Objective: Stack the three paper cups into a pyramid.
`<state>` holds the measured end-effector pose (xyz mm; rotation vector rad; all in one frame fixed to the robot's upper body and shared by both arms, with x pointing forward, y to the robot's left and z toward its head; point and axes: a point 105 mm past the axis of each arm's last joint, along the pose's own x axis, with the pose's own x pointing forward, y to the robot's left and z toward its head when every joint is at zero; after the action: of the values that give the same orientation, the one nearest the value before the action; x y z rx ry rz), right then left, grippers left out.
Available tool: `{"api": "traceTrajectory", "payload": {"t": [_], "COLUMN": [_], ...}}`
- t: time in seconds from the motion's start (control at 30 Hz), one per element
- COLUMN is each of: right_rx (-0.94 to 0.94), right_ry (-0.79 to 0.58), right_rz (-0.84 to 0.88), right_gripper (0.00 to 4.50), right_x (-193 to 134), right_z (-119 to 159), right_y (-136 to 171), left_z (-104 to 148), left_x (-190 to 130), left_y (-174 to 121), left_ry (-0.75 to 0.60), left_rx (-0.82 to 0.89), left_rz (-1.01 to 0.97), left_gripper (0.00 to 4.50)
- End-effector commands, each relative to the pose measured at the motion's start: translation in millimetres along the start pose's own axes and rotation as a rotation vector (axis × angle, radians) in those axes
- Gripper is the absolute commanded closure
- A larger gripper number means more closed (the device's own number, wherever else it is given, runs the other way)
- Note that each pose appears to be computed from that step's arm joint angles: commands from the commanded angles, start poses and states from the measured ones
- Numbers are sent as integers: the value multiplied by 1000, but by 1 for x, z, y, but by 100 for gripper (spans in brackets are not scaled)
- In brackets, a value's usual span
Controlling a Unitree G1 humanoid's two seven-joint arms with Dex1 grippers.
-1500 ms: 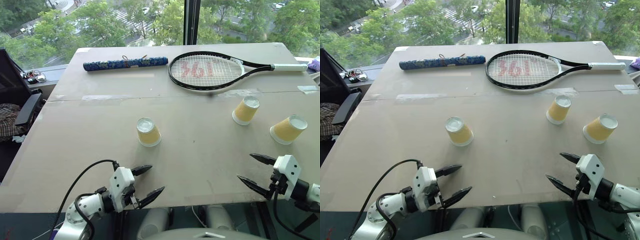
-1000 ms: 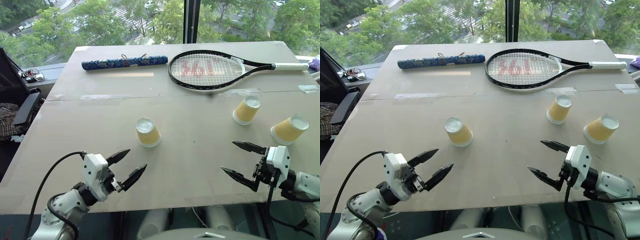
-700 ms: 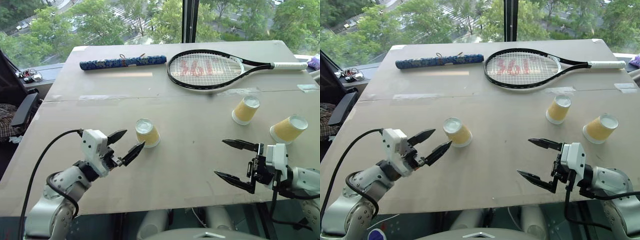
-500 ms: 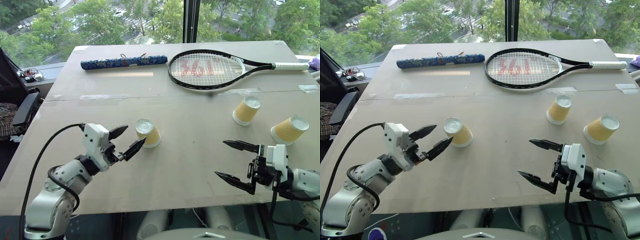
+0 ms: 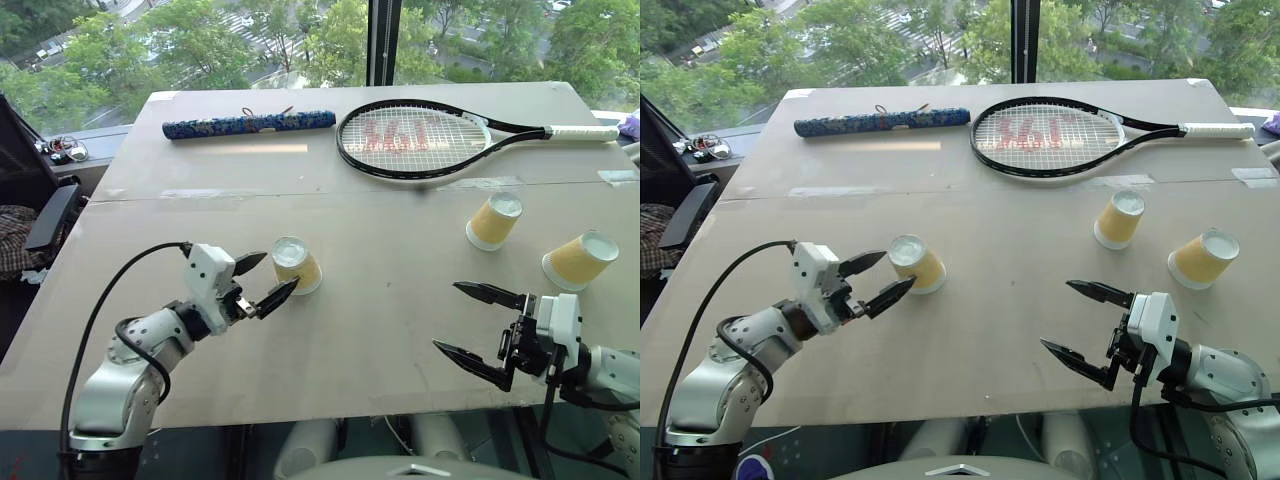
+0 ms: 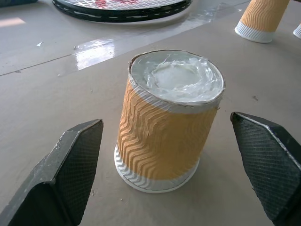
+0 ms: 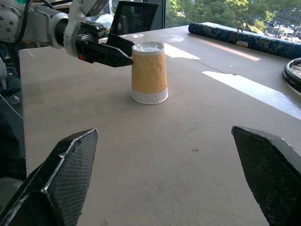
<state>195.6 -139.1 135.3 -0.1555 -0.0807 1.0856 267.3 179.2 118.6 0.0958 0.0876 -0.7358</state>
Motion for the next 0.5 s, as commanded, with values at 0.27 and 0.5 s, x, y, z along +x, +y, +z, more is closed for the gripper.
{"api": "traceTrajectory", "payload": {"t": [0.27, 0.5], "right_rx": [-49, -53], "right_ry": [-17, 5], "right_rz": [-33, -88], "right_gripper": [0, 0], "right_x": [-1, -5], "right_z": [13, 13], "right_y": [0, 2], "left_z": [-10, 6], "left_x": [19, 45], "left_y": [2, -10], "left_ry": [5, -50], "left_rx": [74, 68], "left_rz": [-58, -186], "left_gripper": [153, 222]}}
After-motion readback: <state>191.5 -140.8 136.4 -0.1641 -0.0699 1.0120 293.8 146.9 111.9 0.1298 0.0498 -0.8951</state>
